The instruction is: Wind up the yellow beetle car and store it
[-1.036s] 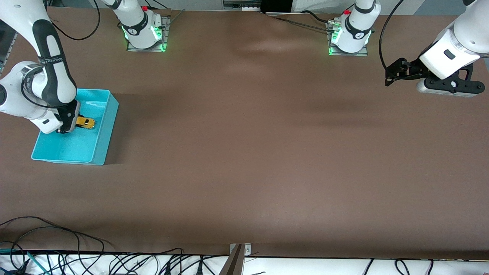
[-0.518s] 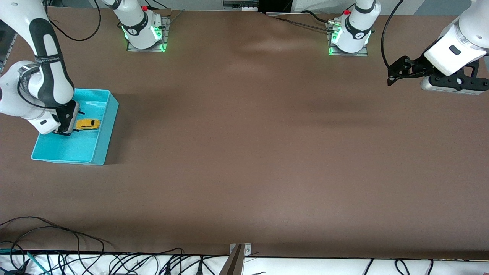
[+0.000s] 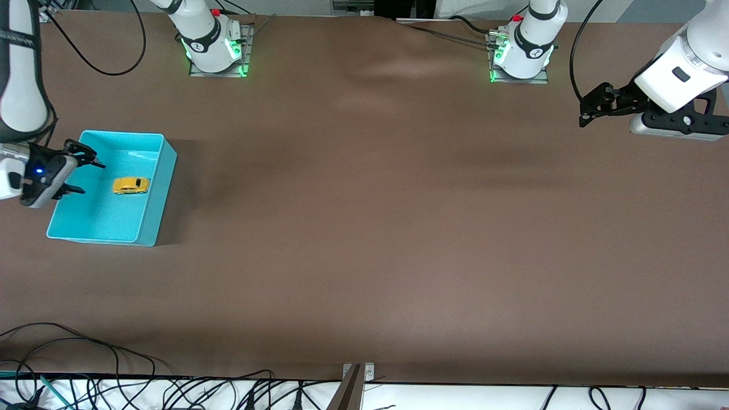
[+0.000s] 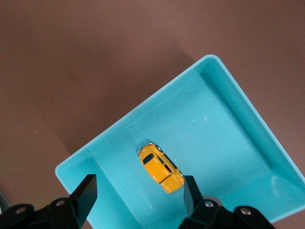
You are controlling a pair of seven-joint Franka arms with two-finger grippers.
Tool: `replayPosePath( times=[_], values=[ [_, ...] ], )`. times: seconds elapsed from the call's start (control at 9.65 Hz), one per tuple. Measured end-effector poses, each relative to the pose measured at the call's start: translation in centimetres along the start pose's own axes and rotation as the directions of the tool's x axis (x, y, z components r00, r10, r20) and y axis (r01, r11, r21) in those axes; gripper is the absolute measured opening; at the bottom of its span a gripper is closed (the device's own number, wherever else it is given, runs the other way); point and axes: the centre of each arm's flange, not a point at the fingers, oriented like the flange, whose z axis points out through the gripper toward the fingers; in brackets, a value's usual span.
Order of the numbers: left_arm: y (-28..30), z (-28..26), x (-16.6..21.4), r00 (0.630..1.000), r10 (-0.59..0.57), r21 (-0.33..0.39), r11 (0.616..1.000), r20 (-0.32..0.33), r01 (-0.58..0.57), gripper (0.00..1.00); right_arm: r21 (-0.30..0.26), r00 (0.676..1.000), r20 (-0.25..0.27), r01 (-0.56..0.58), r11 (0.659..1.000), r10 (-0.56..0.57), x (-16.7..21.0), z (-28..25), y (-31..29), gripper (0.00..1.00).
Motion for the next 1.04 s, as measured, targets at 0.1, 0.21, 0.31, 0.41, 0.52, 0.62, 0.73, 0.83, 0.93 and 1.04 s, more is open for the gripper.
replayPosePath(
  times=[0.1,0.21,0.31,0.41,0.52,0.62,0.73,0.83,0.93,1.04],
  values=[
    [0.0,0.0,0.0,1.000,0.000,0.000,1.000,0.000,0.000,1.00,0.020,0.990,0.024,-0.137,0.990,0.137,1.0,-2.8,-1.3,0.82],
    [0.0,0.0,0.0,1.000,0.001,0.000,1.000,0.000,-0.001,1.00,0.012,0.963,0.058,-0.263,0.965,0.262,2.5,-5.7,-2.9,0.84],
    [0.1,0.0,0.0,1.000,0.001,0.000,1.000,0.000,-0.001,1.00,-0.006,0.925,0.078,-0.374,0.927,0.373,4.1,-8.3,-4.8,0.85],
    [0.1,0.0,0.0,1.000,0.001,0.000,1.000,0.000,-0.001,1.00,-0.023,0.888,0.080,-0.452,0.892,0.452,5.4,-10.4,-6.3,0.96],
    [0.1,0.0,0.0,1.000,0.001,0.000,1.000,0.000,-0.001,1.00,-0.038,0.860,0.065,-0.504,0.863,0.506,6.5,-12.0,-7.6,1.00],
    [0.1,0.0,0.0,1.000,0.001,0.000,1.000,0.000,-0.001,1.00,-0.047,0.837,0.044,-0.544,0.838,0.546,7.2,-13.1,-8.7,1.00],
    [0.1,0.0,0.0,1.000,0.001,0.000,1.000,0.000,-0.001,1.00,-0.057,0.824,0.034,-0.564,0.824,0.566,7.4,-14.1,-9.7,1.00],
    [0.1,0.0,0.0,1.000,0.001,0.000,1.000,0.000,-0.001,1.00,-0.085,0.818,0.039,-0.570,0.817,0.575,7.0,-15.1,-10.6,1.00],
    [0.1,0.0,0.0,1.000,0.001,0.000,1.000,0.000,-0.001,1.00,-0.111,0.806,0.043,-0.583,0.805,0.590,6.4,-16.2,-11.6,1.00],
    [0.1,0.0,0.0,1.000,0.001,0.000,1.000,0.000,-0.001,1.00,-0.119,0.788,0.035,-0.607,0.786,0.615,6.0,-17.2,-12.6,1.00]
  ],
)
